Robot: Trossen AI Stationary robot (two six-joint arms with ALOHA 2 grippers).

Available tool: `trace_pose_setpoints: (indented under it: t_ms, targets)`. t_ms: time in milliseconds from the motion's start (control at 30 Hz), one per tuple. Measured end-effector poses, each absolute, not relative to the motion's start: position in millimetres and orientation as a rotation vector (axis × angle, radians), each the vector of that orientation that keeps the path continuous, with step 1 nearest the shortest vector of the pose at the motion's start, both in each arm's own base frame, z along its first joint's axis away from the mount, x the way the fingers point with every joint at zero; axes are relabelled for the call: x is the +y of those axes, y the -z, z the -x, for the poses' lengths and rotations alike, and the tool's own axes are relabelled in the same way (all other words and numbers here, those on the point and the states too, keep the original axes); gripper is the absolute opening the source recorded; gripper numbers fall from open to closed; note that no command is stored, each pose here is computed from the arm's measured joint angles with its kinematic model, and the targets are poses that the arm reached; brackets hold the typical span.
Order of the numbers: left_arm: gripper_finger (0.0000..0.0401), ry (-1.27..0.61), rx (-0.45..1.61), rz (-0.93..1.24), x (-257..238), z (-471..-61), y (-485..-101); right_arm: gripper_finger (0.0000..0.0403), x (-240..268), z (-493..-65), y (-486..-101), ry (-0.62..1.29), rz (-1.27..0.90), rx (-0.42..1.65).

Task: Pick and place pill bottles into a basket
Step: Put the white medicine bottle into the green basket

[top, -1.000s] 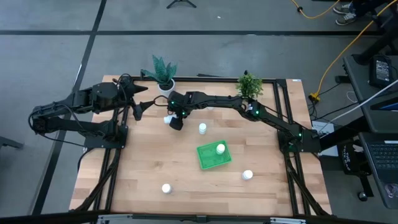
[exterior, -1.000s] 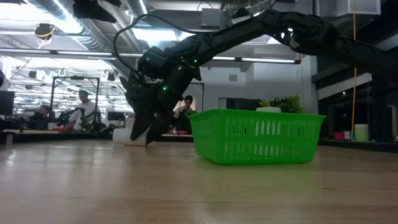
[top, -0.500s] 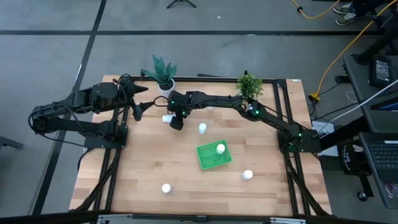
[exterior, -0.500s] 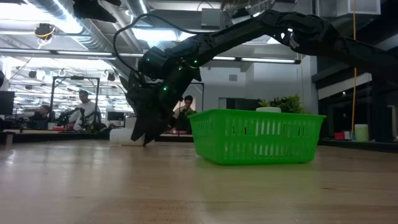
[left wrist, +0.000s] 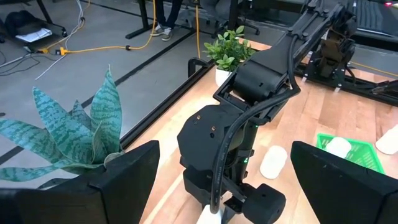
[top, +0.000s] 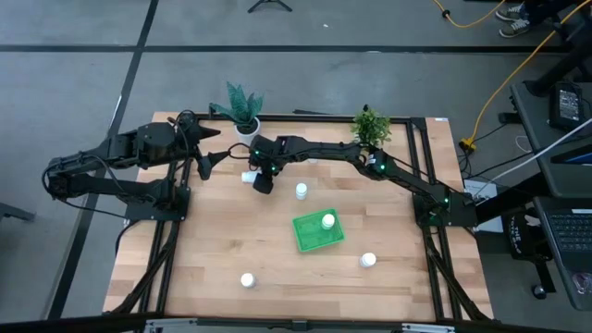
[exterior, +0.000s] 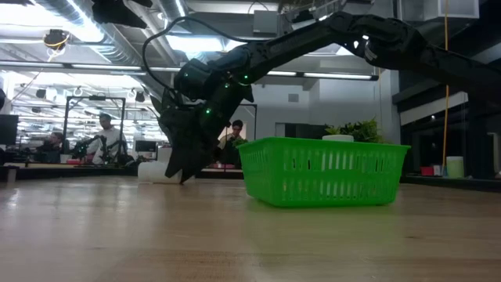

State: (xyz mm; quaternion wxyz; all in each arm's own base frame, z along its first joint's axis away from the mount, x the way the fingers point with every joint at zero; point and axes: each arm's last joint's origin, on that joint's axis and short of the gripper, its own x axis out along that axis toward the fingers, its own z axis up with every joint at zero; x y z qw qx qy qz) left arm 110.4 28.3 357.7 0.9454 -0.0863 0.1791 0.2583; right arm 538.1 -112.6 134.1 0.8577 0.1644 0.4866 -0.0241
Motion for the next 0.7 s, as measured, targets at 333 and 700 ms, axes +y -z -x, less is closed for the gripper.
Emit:
trace_pose_setpoints:
  t_ms: [333,700]
  targets:
    - [0.0355,-0.526,0.366,0.165,28,-110,-358,0.0175,-112,-534,-168,0.082,-0.247,0.981]
    - [0.0355,-0.572,0.339,0.156,29,-104,-360,0.0175,-119,-516,-211,0.149,-0.175,0.994]
